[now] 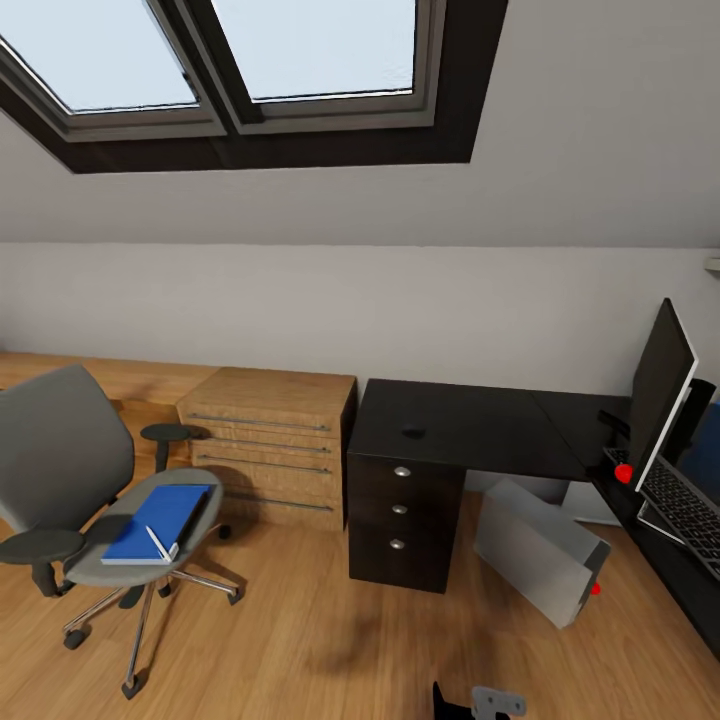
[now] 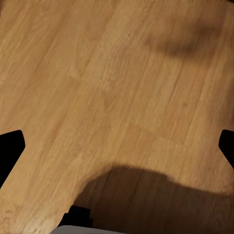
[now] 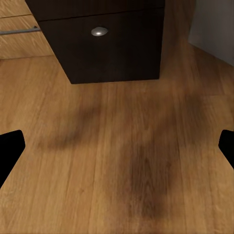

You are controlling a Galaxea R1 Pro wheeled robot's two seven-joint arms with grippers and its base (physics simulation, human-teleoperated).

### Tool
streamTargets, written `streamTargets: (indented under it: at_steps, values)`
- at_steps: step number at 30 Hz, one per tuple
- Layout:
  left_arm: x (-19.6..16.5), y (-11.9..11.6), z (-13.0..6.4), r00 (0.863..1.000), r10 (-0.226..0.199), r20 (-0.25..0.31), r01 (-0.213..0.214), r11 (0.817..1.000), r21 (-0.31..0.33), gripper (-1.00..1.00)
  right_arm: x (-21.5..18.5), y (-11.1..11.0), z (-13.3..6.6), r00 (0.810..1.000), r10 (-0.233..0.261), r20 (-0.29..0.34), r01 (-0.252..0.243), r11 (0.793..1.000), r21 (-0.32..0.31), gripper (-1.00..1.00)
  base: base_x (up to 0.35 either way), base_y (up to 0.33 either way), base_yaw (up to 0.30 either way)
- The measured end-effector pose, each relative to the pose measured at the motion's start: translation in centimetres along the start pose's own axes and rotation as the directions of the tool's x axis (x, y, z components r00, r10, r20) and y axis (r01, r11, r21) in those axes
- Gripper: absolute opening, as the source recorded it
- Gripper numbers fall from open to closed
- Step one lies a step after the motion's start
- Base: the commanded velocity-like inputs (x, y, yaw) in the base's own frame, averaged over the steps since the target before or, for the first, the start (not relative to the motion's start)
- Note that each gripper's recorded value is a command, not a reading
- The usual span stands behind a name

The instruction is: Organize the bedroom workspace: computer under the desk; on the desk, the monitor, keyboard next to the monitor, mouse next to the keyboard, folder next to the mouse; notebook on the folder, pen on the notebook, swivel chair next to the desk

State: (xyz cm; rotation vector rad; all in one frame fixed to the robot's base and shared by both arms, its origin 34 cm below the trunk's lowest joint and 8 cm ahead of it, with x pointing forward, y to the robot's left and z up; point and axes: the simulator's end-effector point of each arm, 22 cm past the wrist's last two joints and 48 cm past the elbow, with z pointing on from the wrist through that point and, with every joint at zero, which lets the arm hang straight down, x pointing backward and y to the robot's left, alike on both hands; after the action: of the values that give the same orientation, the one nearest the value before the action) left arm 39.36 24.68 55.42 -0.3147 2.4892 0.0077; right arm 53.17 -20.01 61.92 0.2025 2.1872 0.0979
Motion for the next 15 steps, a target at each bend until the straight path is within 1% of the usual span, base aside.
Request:
streamTargets:
  at_steps: [5,6,8,10,11,12,13,14,15]
  values:
    - [0.0,0.0,0.0,1.000,0.001,0.001,-0.001,1.000,0.000,1.00,0.0,0.0,0.0,1.000,0.000,0.001,0.000,1.000,0.000,1.00,0.000,0.000,0.000]
    - [-1.2,0.1,0.1,0.999,0.000,0.037,0.000,1.000,-0.005,1.00,-0.6,0.3,0.1,1.000,-0.003,0.017,0.004,1.000,-0.007,1.00,0.000,0.000,0.000]
    - [-2.6,0.0,0.2,0.998,-0.003,0.068,0.004,1.000,-0.007,1.00,-1.1,0.4,0.3,1.000,-0.003,0.030,0.003,1.000,-0.008,1.00,0.000,0.000,0.000]
    - [-5.0,-0.3,0.3,0.993,-0.009,0.116,0.010,1.000,-0.005,1.00,-2.1,0.7,0.6,0.999,0.001,0.054,-0.001,1.000,-0.007,1.00,0.000,0.000,0.000]
    - [-7.8,-0.6,0.4,0.986,-0.015,0.164,0.016,1.000,-0.002,1.00,-3.8,1.0,1.1,0.996,0.009,0.090,-0.009,1.000,-0.003,1.00,0.000,0.000,0.000]
    - [-9.3,-0.8,0.4,0.983,-0.019,0.184,0.019,1.000,-0.001,1.00,-4.8,1.1,1.3,0.994,0.017,0.111,-0.017,1.000,0.002,1.00,0.000,0.000,0.000]
    - [-10.5,-0.9,0.3,0.981,-0.021,0.194,0.021,1.000,-0.001,1.00,-5.9,1.2,1.6,0.991,0.023,0.133,-0.024,1.000,0.006,1.00,0.000,0.000,0.000]
    - [-12.4,-1.2,0.3,0.981,-0.020,0.191,0.021,1.000,0.000,1.00,-8.1,1.4,2.1,0.984,0.036,0.174,-0.039,0.999,0.017,1.00,0.000,0.000,0.000]
    - [-13.4,-1.4,0.2,0.983,-0.020,0.183,0.020,1.000,-0.001,1.00,-9.2,1.4,2.4,0.980,0.045,0.192,-0.051,0.998,0.025,1.00,0.000,0.000,0.000]
